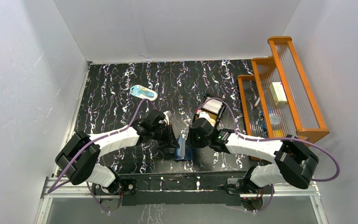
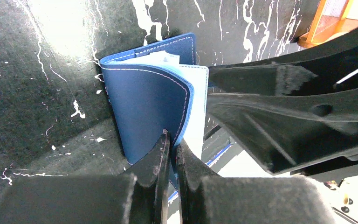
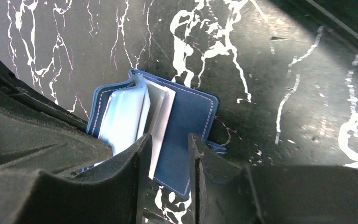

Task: Put the credit cards into the card holder
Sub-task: Turn over the card slot in the card holder, then pick up the credit card from the storage box.

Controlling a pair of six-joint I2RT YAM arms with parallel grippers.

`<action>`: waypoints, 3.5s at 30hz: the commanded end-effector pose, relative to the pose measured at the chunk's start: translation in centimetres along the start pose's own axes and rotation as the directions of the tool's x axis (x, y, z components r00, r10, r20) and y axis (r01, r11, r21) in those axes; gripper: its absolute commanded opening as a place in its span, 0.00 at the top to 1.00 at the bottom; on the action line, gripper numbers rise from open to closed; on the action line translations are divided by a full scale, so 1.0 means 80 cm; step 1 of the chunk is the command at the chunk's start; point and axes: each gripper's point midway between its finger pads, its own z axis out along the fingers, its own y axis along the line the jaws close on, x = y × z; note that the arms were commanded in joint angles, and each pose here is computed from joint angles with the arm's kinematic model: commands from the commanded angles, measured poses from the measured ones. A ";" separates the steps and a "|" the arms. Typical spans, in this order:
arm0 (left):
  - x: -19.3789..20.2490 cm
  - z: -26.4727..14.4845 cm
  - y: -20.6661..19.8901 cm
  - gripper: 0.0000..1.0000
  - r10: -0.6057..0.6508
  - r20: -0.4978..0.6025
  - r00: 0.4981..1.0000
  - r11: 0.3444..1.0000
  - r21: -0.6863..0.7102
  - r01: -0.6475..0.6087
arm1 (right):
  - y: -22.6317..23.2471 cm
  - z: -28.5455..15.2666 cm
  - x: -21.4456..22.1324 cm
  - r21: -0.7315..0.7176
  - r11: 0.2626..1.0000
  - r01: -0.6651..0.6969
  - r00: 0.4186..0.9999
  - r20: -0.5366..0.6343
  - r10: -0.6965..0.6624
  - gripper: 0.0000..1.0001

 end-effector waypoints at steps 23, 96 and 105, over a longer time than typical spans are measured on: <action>0.009 -0.042 0.016 1.00 -0.033 0.057 0.998 0.999 0.030 0.031 | -0.067 -0.037 -0.195 0.261 0.746 0.613 0.767 0.033 -0.641 0.38; 0.018 -0.051 0.014 1.00 -0.048 0.073 0.996 0.983 0.180 0.034 | -0.152 -0.003 -0.267 0.457 0.390 0.799 0.504 -0.157 -0.850 0.82; 0.020 -0.046 0.022 1.00 -0.058 0.077 0.995 0.986 0.160 0.045 | -0.127 -0.016 -0.247 0.344 0.501 0.794 0.567 -0.123 -0.814 1.00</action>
